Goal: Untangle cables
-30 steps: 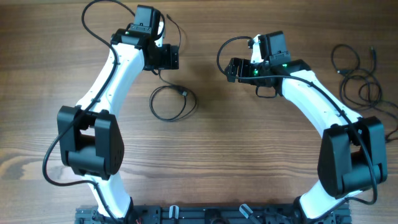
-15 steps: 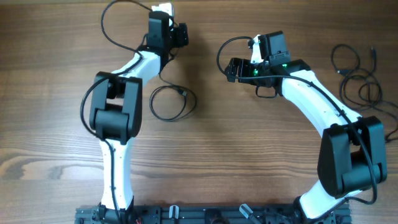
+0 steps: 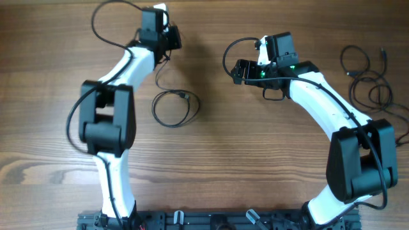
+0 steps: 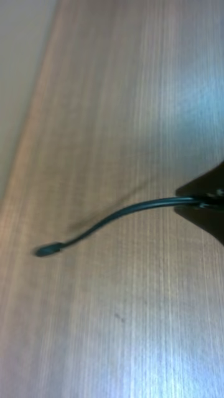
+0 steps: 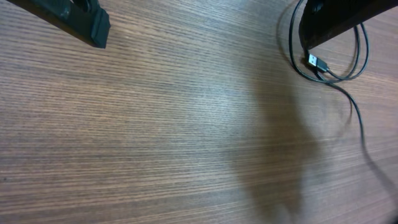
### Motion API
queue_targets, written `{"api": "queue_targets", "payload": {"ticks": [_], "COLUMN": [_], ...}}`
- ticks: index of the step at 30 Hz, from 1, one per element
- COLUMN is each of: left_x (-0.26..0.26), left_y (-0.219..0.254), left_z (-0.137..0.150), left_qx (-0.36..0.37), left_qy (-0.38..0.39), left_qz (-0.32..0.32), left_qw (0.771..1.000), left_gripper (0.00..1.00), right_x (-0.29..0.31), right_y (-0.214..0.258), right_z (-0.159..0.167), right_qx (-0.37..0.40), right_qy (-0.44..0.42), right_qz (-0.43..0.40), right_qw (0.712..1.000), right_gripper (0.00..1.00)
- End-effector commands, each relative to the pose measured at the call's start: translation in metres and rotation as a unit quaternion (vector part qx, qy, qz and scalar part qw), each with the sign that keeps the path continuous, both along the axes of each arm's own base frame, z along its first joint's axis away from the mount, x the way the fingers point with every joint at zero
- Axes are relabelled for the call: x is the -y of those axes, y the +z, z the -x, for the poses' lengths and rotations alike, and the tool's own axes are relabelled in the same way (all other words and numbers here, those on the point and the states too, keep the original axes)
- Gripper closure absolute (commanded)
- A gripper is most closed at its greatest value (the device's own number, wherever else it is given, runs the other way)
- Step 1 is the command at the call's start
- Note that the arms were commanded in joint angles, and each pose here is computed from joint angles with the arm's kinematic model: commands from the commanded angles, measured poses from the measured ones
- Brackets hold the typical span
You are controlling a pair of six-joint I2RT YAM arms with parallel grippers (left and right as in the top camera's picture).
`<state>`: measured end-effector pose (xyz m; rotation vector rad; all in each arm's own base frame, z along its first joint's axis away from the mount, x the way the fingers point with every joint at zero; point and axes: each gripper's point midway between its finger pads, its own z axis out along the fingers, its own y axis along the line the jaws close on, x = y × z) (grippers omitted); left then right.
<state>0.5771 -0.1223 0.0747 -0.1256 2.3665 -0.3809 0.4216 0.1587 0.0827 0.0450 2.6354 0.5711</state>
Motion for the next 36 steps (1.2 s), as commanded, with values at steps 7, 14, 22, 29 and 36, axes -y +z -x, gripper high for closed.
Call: {"api": "queue_targets", "payload": {"ticks": [7,14,22,29,36], "left_x": [-0.027,-0.038,-0.063,-0.153,-0.212], "left_y": [0.023,0.012,0.013,0.023,0.021], "left_z": [0.139,0.211,0.175,0.165,0.192], "left_qx": [-0.244,-0.38,-0.324,-0.324,-0.348], "left_qy": [0.002,-0.025,0.033,0.158,0.233], "left_qz": [-0.028,-0.061,-0.056,0.125,0.158], "left_qw": [0.969,0.922,0.944,0.924,0.894], "left_gripper": [0.94,0.96,0.79,0.68,0.0], "right_x": [0.001,-0.044,-0.109,-0.156,-0.201], "right_y": [-0.007,0.008,-0.024,0.007,0.035], "right_z": [0.0,0.032,0.137,0.137,0.109], "right_qx": [-0.007,-0.162,-0.256,-0.146,-0.12], "right_qy": [-0.005,-0.076,0.058,0.165,0.186], "right_qz": [0.004,-0.191,-0.115,-0.042,-0.03], "right_qw": [1.0,0.965,0.958,0.975,0.975], "right_gripper": [0.0,0.04,0.6,0.29,0.39]}}
